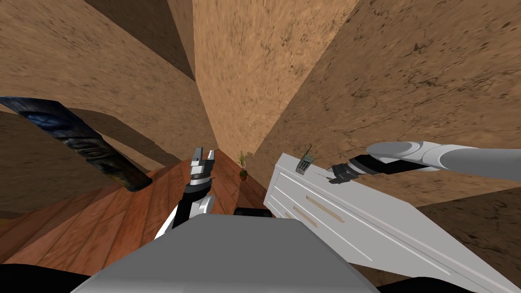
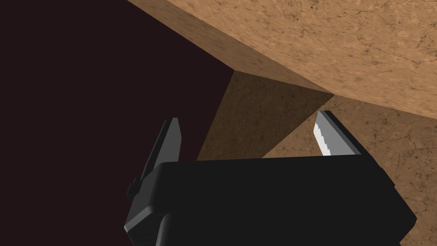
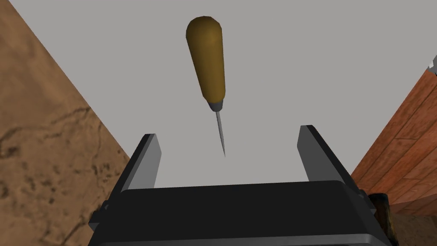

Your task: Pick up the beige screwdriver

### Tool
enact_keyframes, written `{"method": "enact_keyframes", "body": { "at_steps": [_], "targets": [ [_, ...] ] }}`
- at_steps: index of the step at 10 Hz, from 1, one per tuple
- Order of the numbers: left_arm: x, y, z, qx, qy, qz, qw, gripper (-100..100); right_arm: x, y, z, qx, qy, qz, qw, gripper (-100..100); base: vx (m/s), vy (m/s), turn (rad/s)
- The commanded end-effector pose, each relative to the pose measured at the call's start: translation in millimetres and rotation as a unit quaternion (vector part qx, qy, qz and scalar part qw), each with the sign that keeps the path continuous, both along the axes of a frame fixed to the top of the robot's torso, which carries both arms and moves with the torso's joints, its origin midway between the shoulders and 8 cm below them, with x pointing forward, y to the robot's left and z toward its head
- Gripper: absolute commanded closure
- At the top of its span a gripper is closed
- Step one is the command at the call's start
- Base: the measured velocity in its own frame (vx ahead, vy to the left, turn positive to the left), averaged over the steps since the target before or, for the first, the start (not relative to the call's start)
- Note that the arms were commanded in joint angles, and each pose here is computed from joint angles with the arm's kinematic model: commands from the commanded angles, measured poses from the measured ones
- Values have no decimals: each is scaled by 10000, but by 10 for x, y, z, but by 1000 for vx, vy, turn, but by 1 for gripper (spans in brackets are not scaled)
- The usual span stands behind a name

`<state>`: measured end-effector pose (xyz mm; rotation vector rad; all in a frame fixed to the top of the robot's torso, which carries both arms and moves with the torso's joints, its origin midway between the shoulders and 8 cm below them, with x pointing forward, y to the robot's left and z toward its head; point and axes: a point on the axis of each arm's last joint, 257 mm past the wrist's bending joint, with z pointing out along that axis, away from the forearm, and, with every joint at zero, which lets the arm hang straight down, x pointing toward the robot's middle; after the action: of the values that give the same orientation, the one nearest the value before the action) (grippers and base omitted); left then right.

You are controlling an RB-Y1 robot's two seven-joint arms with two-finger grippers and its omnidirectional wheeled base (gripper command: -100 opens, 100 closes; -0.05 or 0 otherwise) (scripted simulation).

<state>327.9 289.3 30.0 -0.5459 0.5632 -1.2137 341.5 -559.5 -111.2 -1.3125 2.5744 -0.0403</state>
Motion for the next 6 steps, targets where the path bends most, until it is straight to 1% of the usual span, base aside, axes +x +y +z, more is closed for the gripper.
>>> {"method": "enact_keyframes", "body": {
  "at_steps": [1, 2, 3, 4, 5, 6],
  "targets": [
    [0, 0, 0, 0, 0, 0, 10000, 0, -100, -130, 4, -257, 265, 14, 9993, -100, 24, 13, 48],
    [0, 0, 0, 0, 0, 0, 10000, 0, -182, -226, -5, -429, 466, 8, 9980, -100, 34, 14, 59],
    [0, 0, 0, 0, 0, 0, 10000, 0, -182, -226, -5, -429, 466, 8, 9980, -100, 25, 10, 28],
    [0, 0, 0, 0, 0, 0, 10000, 0, -325, -381, -17, -688, 790, -12, 9945, -100, 37, 23, 68],
    [0, 0, 0, 0, 0, 0, 10000, 0, -325, -381, -17, -688, 790, -12, 9945, -100, 33, 19, 29],
    [0, 0, 0, 0, 0, 0, 10000, 0, -417, -474, -24, -834, 983, -35, 9917, -100, 32, 30, 38]
  ]
}}
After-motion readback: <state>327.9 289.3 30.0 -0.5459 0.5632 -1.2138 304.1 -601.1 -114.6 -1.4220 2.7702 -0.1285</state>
